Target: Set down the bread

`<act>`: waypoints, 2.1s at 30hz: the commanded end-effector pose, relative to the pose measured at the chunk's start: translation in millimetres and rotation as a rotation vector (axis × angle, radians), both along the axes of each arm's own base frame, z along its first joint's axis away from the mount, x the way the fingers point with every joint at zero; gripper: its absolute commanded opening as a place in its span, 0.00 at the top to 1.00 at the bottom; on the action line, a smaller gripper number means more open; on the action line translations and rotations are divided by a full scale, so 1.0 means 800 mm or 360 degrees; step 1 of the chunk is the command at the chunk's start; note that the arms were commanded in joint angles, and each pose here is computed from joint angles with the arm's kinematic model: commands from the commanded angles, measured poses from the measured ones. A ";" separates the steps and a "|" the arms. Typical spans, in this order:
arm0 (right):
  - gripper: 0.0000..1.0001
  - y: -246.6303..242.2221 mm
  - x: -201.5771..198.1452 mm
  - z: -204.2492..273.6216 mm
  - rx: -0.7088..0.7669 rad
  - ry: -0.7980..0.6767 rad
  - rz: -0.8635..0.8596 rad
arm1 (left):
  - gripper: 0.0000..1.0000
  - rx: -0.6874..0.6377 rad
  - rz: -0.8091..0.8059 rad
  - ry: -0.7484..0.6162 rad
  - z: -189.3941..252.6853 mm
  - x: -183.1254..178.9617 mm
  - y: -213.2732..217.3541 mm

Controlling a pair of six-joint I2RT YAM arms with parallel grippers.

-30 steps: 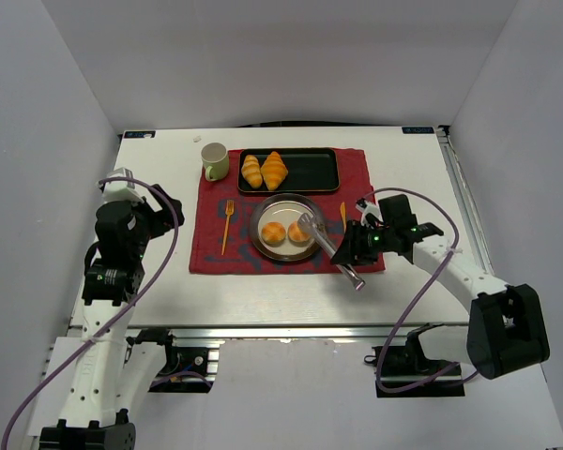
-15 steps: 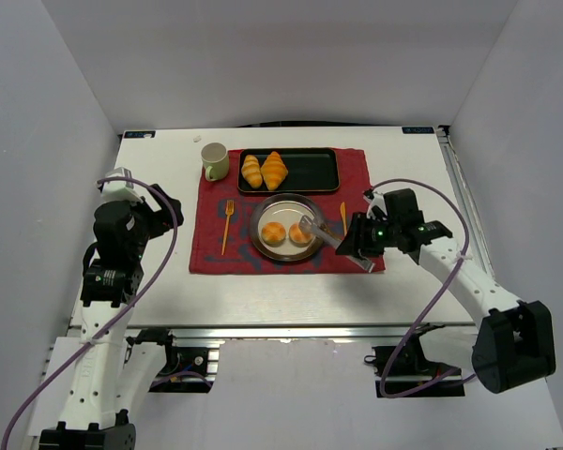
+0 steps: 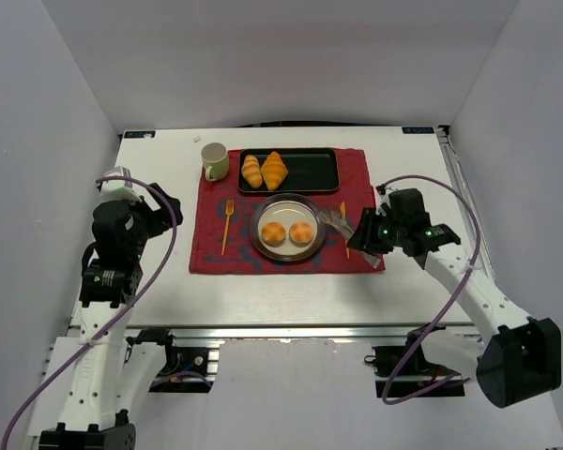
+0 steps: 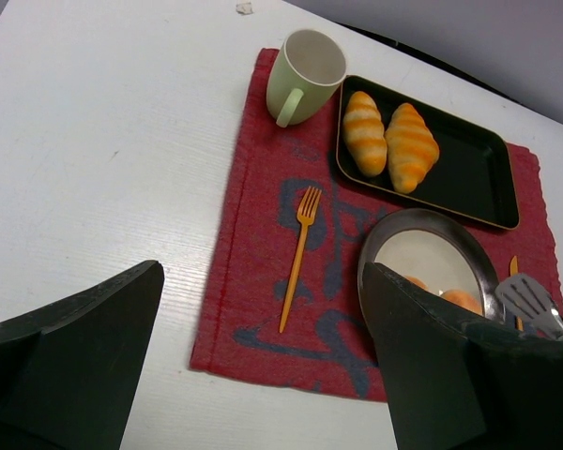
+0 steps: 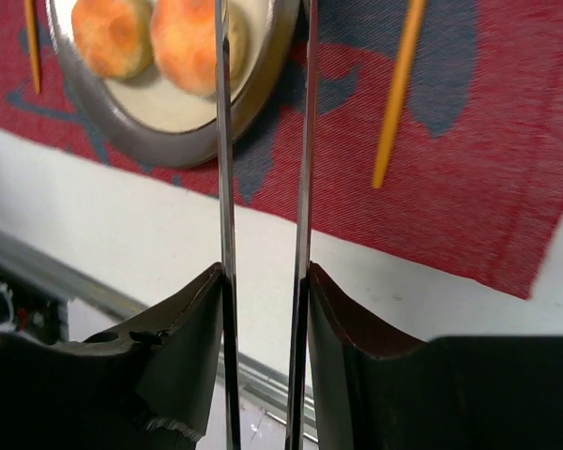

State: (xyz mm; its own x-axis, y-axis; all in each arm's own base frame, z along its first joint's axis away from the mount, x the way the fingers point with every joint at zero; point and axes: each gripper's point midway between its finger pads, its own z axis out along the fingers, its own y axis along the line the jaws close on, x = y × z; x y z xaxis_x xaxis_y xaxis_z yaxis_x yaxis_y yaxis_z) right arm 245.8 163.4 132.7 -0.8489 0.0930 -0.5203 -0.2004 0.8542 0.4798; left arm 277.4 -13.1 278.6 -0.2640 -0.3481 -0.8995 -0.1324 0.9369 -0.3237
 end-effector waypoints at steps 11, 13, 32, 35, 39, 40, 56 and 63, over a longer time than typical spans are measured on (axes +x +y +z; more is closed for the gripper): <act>0.60 -0.127 0.102 0.042 -0.0439 -0.0287 -0.0702 | 0.02 0.0011 -0.0009 -0.0085 0.031 -0.007 0.000; 0.60 -0.157 0.113 0.029 -0.0552 -0.0254 -0.0807 | 0.02 0.0011 -0.0009 -0.0085 0.030 -0.007 0.000; 0.52 -0.230 0.155 -0.117 -0.0776 0.0174 -0.0820 | 0.02 0.0032 -0.0015 -0.0069 0.026 -0.005 0.000; 0.18 -0.228 0.150 -0.126 -0.0779 0.0212 -0.0803 | 0.02 0.0040 -0.0007 -0.0072 0.028 -0.005 0.002; 0.11 -0.227 0.148 -0.112 -0.0763 0.0183 -0.0805 | 0.02 0.0041 -0.0012 -0.0067 0.029 -0.005 0.001; 0.11 -0.227 0.151 -0.096 -0.0752 0.0138 -0.0816 | 0.02 0.0042 -0.0010 -0.0064 0.029 -0.005 0.002; 0.11 -0.139 0.025 0.069 -0.0055 -0.0432 -0.0635 | 0.02 0.0019 -0.0003 -0.0043 0.012 -0.003 0.001; 0.11 -0.130 0.019 0.071 -0.0052 -0.0471 -0.0519 | 0.02 0.0009 0.0005 -0.0048 0.013 -0.009 0.001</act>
